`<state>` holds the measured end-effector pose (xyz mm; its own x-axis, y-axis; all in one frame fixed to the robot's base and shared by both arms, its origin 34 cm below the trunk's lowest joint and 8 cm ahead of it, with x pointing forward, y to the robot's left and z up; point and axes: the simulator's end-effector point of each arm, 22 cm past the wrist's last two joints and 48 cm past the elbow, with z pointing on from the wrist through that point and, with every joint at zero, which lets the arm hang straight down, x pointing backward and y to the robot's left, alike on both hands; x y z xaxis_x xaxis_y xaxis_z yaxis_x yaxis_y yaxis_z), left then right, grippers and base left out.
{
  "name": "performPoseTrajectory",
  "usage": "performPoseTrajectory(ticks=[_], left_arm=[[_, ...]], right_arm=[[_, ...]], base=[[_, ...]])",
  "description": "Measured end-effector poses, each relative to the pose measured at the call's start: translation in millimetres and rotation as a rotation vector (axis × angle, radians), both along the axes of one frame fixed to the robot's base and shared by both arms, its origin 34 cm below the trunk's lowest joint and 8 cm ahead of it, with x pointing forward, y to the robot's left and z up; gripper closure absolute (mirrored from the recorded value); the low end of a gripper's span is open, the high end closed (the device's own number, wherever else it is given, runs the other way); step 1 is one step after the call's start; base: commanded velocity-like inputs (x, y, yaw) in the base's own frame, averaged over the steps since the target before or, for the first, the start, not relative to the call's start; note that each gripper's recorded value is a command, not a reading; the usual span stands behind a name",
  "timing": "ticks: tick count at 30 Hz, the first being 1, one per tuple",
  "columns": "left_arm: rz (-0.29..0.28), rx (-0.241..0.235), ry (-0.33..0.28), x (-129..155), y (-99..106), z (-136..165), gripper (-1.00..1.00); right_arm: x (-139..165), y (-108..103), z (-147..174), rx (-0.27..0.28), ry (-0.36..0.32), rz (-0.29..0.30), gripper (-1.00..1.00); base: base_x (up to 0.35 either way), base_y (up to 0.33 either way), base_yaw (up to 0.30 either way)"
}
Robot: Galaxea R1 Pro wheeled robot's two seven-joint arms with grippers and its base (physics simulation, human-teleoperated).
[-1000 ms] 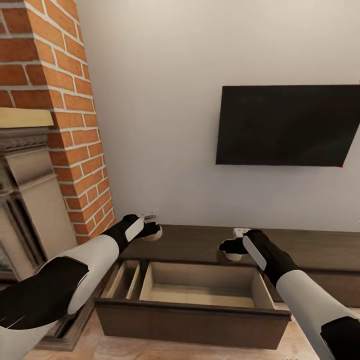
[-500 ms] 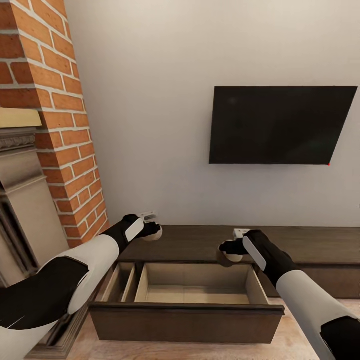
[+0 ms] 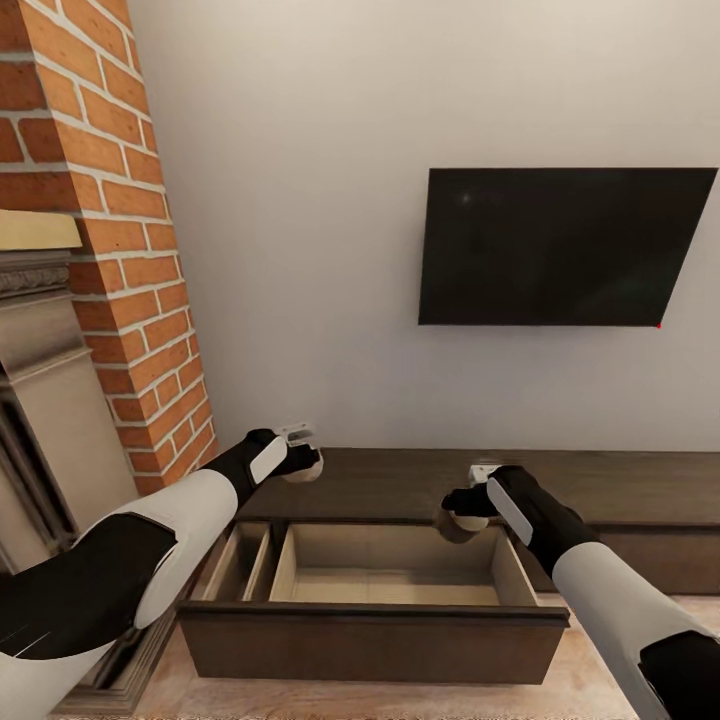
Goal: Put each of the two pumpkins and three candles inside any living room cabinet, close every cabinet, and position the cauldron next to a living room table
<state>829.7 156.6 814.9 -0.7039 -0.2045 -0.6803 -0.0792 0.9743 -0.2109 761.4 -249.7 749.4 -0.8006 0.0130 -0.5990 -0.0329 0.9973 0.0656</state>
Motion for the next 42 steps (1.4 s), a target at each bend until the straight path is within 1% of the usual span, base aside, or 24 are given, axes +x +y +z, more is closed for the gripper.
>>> performPoseTrajectory(ticks=[2, 3, 4, 6, 7, 8, 10, 12, 13, 17, 18, 21, 22, 26, 28, 29, 30, 31, 33, 34, 36, 37, 40, 42], left_arm=[[0.000, 0.001, 0.004, 0, 1, -6, 1.00], [-0.004, 0.005, 0.028, -4, 1, -13, 1.00], [-0.008, 0.010, 0.047, -7, 1, -18, 1.00], [-0.017, 0.015, 0.079, -12, 1, -28, 1.00], [-0.024, 0.015, 0.104, -17, 1, -35, 1.00], [-0.035, 0.016, 0.141, -23, -1, -43, 1.00], [-0.045, 0.024, 0.166, -28, -1, -51, 1.00], [-0.057, 0.023, 0.207, -35, -2, -62, 1.00], [-0.061, 0.025, 0.218, -38, -2, -66, 1.00], [-0.095, 0.025, 0.312, -56, -7, -88, 1.00], [-0.109, 0.027, 0.346, -63, -9, -93, 1.00], [-0.126, 0.034, 0.387, -72, -11, -105, 1.00], [-0.134, 0.031, 0.411, -77, -12, -109, 1.00], [-0.151, 0.034, 0.462, -88, -13, -123, 1.00], [-0.156, 0.034, 0.477, -91, -13, -130, 1.00], [-0.170, 0.039, 0.478, -92, -19, -131, 1.00], [-0.174, 0.018, 0.478, -92, -26, -132, 1.00], [-0.178, 0.018, 0.478, -93, -29, -135, 1.00], [-0.184, 0.037, 0.477, -93, -28, -141, 1.00], [-0.183, 0.030, 0.477, -93, -30, -143, 1.00], [-0.180, 0.028, 0.461, -90, -32, -147, 1.00], [-0.172, 0.031, 0.436, -84, -31, -148, 1.00], [-0.158, 0.029, 0.406, -78, -31, -155, 1.00], [-0.154, 0.028, 0.397, -76, -30, -159, 1.00]], right_arm=[[-6, -2, -17, 0.004, 0.032, -0.011, 1.00], [-15, 3, -35, 0.014, 0.074, -0.016, 1.00], [-19, 4, -44, 0.017, 0.094, -0.019, 1.00], [-27, 2, -63, -0.006, 0.132, -0.033, 1.00], [-33, 1, -74, -0.021, 0.157, -0.047, 1.00], [-38, 0, -83, -0.050, 0.180, -0.064, 1.00], [-38, 1, -89, -0.060, 0.183, -0.071, 1.00], [-32, 2, -87, -0.073, 0.173, -0.080, 1.00], [-29, 2, -87, -0.076, 0.170, -0.081, 1.00], [-1, 5, -60, -0.078, 0.114, -0.085, 1.00], [7, 11, -50, -0.074, 0.099, -0.081, 1.00], [20, 22, -37, -0.067, 0.073, -0.068, 1.00], [27, 30, -28, -0.059, 0.059, -0.061, 1.00], [36, 38, -23, -0.058, 0.048, -0.054, 1.00], [37, 39, -26, -0.059, 0.048, -0.054, 1.00], [35, 36, -33, -0.052, 0.064, -0.063, 1.00], [33, 35, -39, -0.046, 0.074, -0.070, 1.00], [31, 34, -45, -0.035, 0.085, -0.079, 1.00], [28, 34, -54, -0.015, 0.098, -0.092, 1.00], [28, 34, -57, -0.009, 0.102, -0.097, 1.00], [26, 34, -65, 0.009, 0.111, -0.108, 1.00], [25, 34, -68, 0.018, 0.115, -0.112, 1.00], [24, 34, -78, 0.020, 0.122, -0.114, 1.00], [23, 34, -84, 0.020, 0.126, -0.114, 1.00]], base=[[0.000, 0.000, 0.000], [0.000, 0.000, 0.000], [0.000, 0.000, 0.000], [0.000, 0.000, 0.013], [0.000, 0.000, 0.044], [0.000, 0.000, 0.048], [0.000, 0.000, 0.055], [0.000, 0.000, 0.061], [0.000, 0.000, 0.064], [0.000, 0.000, 0.067], [0.000, 0.000, 0.070], [0.000, 0.000, 0.071], [0.000, 0.000, 0.071], [0.000, 0.000, 0.071], [0.000, 0.000, 0.071], [0.000, 0.000, 0.071], [0.000, 0.000, 0.071], [0.000, 0.000, 0.066], [0.000, 0.000, 0.041], [0.000, 0.000, 0.023], [0.000, 0.000, -0.033], [0.000, 0.000, -0.092], [0.000, 0.000, -0.168], [0.000, 0.000, -0.220]])
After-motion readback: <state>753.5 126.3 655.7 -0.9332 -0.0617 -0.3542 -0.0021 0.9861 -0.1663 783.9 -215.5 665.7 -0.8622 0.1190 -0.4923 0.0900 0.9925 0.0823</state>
